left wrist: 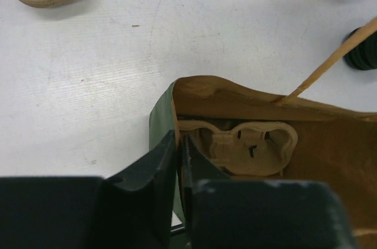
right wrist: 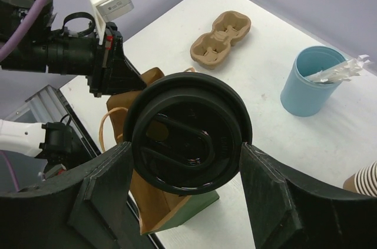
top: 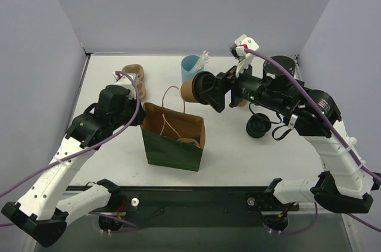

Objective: Pack the takeout coffee

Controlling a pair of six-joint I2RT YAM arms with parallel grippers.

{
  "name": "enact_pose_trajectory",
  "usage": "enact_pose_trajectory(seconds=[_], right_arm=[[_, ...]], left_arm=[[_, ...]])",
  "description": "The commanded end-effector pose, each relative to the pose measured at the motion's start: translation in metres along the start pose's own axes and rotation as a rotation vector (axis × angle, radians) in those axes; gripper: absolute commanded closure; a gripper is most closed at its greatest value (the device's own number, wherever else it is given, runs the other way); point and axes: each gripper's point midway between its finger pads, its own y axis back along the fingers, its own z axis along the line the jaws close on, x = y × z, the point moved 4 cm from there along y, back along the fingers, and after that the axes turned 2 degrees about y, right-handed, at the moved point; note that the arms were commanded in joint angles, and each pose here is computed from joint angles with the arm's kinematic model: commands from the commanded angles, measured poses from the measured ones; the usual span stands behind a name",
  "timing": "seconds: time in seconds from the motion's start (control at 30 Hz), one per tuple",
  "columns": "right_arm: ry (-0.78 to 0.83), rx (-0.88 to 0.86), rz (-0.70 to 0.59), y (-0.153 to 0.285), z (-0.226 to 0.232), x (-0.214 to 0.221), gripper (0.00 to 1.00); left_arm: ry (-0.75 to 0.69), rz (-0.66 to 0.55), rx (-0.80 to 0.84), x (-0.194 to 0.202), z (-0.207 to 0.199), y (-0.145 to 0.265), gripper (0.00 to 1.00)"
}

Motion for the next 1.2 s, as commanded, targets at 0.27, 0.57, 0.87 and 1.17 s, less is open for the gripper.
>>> enact_pose_trajectory(seconds=[0.27, 0.57, 0.87, 1.17], right_arm=[[0.106, -0.120, 0.011, -0.010, 0.031, 0.006, 0.64], [0.268, -0.115, 0.076, -0.015, 0.052, 0.023, 0.65], [0.362, -0.017, 0.020, -0.009, 0.063, 0.002, 0.66], [0.367, -0.012, -0.100, 0.008, 0.076, -0.021, 0.66]], left_arm=[[0.033, -0.167, 0.143, -0.036, -0.025, 0.001, 1.00], [0.071, -0.302, 0.214, -0.056, -0.036, 0.001, 1.00], [0.175, -0.285, 0.078, -0.050, -0.016, 0.003, 1.00], [0.244, -0.262, 0.036, -0.048, -0.012, 0.011, 1.00]])
